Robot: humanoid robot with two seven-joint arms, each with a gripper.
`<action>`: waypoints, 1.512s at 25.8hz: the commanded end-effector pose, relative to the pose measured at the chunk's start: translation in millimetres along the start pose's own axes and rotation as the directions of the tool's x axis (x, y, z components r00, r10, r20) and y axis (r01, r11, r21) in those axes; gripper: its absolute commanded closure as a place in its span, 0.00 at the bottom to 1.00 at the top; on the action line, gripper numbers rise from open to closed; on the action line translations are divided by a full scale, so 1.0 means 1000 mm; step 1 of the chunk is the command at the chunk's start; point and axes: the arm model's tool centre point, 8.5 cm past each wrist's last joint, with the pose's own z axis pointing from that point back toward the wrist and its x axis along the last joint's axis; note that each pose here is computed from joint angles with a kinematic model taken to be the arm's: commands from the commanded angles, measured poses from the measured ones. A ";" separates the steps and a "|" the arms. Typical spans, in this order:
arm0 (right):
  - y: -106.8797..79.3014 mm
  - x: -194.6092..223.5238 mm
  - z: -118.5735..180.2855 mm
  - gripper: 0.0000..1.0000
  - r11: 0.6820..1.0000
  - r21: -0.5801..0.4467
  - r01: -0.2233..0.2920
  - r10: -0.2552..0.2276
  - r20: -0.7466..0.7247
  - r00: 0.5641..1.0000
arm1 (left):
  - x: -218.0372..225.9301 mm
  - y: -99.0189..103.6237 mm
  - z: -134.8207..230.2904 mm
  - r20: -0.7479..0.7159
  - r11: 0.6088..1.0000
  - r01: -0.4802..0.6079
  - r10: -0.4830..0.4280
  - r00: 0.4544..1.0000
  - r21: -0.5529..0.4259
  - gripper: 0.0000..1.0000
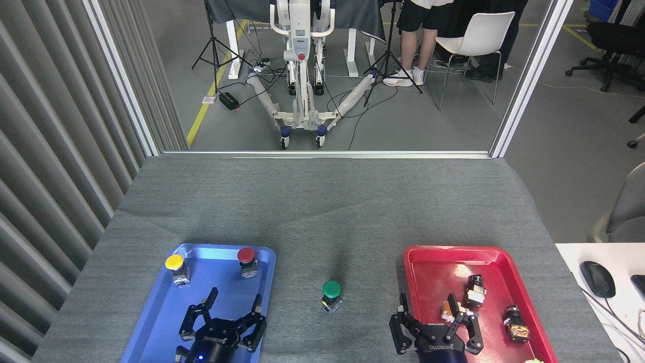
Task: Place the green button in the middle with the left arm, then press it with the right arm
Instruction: 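Move the right gripper from the red tray over the green button, then press down on the green button with the right gripper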
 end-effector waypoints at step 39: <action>0.060 0.147 -0.051 1.00 0.977 0.200 -0.078 0.020 0.278 0.960 | -0.056 0.010 0.025 -0.121 0.999 0.031 -0.029 0.992 0.019 0.00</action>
